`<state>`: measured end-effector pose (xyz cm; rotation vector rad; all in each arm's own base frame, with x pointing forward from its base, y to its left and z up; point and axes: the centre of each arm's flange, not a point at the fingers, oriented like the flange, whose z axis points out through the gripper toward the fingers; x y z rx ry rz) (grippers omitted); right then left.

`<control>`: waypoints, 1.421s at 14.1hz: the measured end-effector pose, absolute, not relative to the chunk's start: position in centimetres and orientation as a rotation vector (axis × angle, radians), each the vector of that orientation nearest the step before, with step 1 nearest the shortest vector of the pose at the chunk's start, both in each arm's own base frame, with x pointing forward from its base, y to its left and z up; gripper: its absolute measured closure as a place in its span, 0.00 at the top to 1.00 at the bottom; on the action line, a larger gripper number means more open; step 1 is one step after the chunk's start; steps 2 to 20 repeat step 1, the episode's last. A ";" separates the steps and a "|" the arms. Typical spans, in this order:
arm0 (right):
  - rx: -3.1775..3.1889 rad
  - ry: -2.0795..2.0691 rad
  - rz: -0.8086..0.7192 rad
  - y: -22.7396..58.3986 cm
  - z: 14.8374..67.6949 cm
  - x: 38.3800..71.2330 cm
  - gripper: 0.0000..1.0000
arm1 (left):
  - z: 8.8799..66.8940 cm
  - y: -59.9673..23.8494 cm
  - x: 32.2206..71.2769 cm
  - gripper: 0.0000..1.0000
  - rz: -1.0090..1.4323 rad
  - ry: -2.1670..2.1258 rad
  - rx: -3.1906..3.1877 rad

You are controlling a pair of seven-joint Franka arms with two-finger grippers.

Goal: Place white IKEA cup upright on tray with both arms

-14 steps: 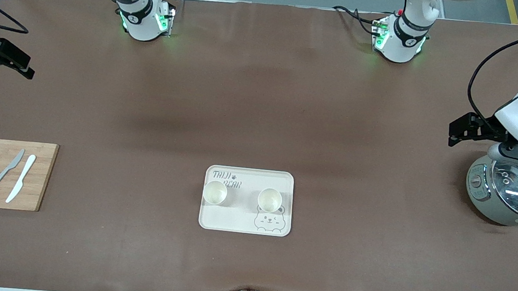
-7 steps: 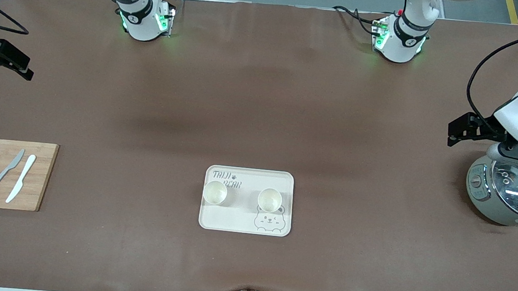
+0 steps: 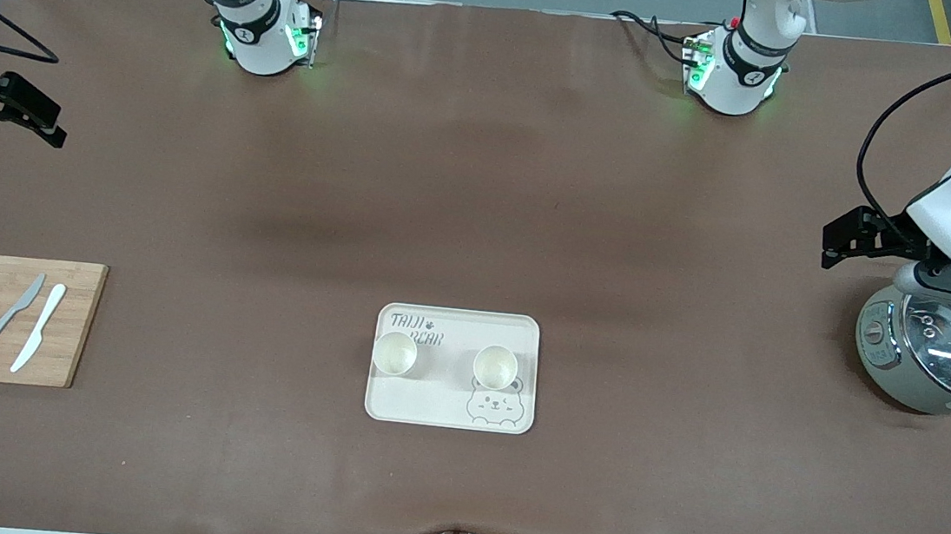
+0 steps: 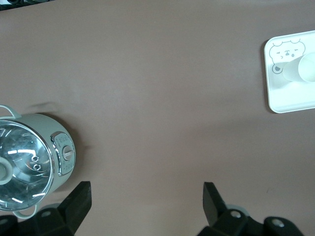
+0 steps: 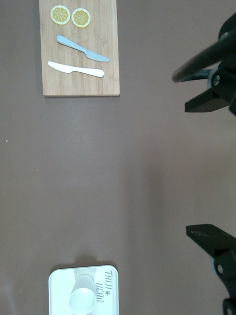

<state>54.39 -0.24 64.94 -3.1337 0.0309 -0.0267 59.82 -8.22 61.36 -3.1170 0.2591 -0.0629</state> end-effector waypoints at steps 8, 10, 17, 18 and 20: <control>-3.134 0.024 -0.027 0.0 64.9 54.4 1.00 | 61.4 -8.2 59.8 1.00 -0.063 0.259 -3.117; -3.134 0.024 -0.027 0.0 64.9 54.4 1.00 | 61.4 -8.2 59.8 1.00 -0.063 0.259 -3.117; -3.134 0.024 -0.027 0.0 64.9 54.4 1.00 | 61.4 -8.2 59.8 1.00 -0.063 0.259 -3.117; -3.134 0.024 -0.027 0.0 64.9 54.4 1.00 | 61.4 -8.2 59.8 1.00 -0.063 0.259 -3.117; -3.134 0.024 -0.027 0.0 64.9 54.4 1.00 | 61.4 -8.2 59.8 1.00 -0.063 0.259 -3.117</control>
